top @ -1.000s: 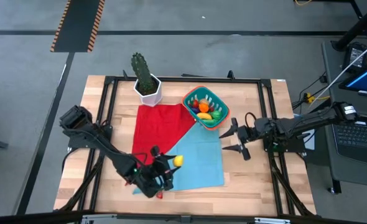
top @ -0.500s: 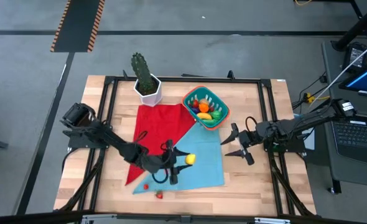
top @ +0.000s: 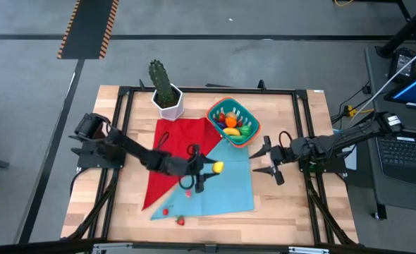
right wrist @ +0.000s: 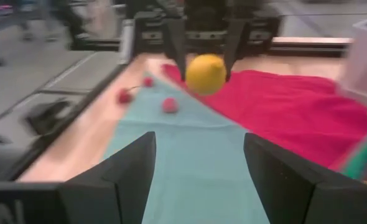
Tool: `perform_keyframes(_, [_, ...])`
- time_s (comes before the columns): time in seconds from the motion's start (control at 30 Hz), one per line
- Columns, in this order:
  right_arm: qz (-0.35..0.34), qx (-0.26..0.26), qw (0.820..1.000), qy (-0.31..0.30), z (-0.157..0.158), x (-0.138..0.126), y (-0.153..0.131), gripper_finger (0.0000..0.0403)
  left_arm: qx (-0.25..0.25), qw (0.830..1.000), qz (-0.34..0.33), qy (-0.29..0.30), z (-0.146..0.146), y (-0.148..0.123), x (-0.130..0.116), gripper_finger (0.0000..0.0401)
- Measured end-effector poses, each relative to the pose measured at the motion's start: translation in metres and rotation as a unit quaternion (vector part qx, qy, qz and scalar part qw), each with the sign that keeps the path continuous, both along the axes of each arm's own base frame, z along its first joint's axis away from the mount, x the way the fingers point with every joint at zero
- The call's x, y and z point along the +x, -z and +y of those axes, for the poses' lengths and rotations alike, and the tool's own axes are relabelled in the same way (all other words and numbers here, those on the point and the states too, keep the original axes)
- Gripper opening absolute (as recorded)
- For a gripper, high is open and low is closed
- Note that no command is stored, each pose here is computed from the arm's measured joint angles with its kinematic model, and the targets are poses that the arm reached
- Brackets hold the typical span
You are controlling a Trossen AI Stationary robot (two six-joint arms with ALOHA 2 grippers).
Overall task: Build produce basket
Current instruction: Put the yellow lemon into the blue basket
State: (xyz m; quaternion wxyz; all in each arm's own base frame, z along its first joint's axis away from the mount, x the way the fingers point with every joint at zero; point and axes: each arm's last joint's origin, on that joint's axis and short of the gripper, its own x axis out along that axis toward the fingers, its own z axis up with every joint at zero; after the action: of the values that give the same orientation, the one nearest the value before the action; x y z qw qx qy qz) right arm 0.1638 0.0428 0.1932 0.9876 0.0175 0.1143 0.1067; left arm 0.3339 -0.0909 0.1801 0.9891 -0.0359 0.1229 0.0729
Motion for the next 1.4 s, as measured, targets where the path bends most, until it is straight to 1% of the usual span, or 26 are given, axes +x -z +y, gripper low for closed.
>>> perform_keyframes(0.13, [-0.004, -0.013, 0.998, 0.058, -0.006, 0.001, 0.000, 0.0245, -0.001, 1.000, 0.003, -0.022, 0.031, 0.001, 0.007, 0.0193])
perform_keyframes(0.2, [-0.005, -0.015, 0.998, 0.068, -0.008, 0.002, 0.000, 0.0245, 0.001, 1.000, -0.009, -0.030, 0.048, -0.002, 0.011, 0.0193])
perform_keyframes(0.33, [-0.006, -0.011, 0.996, 0.087, -0.013, 0.003, -0.001, 0.0245, -0.008, 0.999, -0.046, -0.016, 0.082, -0.009, 0.016, 0.0193])
perform_keyframes(0.47, [-0.006, -0.012, 0.994, 0.109, -0.019, 0.004, -0.001, 0.0245, -0.017, 0.998, -0.057, -0.006, 0.111, -0.011, 0.016, 0.0192])
perform_keyframes(0.6, [-0.006, -0.013, 0.991, 0.132, -0.027, 0.005, -0.001, 0.0245, -0.018, 0.998, -0.058, -0.024, 0.133, -0.012, 0.014, 0.0192])
perform_keyframes(0.73, [-0.004, -0.013, 0.989, 0.149, -0.032, 0.005, 0.000, 0.0245, -0.018, 0.997, -0.058, -0.041, 0.145, -0.012, 0.013, 0.0192])
perform_keyframes(0.9, [-0.005, -0.017, 0.986, 0.166, -0.039, 0.005, -0.001, 0.0245, -0.018, 0.997, -0.059, -0.044, 0.148, -0.012, 0.012, 0.0192])
perform_keyframes(1.0, [-0.004, -0.012, 0.984, 0.178, -0.042, 0.005, -0.001, 0.0245, -0.020, 0.997, -0.061, -0.045, 0.149, -0.018, 0.017, 0.0192])
perform_keyframes(1.07, [-0.004, -0.011, 0.983, 0.182, -0.044, 0.005, -0.001, 0.0245, -0.018, 0.998, -0.045, -0.045, 0.149, -0.023, 0.022, 0.0192])
perform_keyframes(1.2, [-0.005, -0.014, 0.981, 0.192, -0.047, 0.005, -0.001, 0.0245, -0.009, 0.999, 0.010, -0.048, 0.156, -0.034, 0.034, 0.0192])
perform_keyframes(1.4, [-0.022, -0.035, 0.976, 0.214, -0.057, 0.005, -0.004, 0.0245, -0.006, 0.997, 0.031, -0.073, 0.175, -0.042, 0.037, 0.0192])
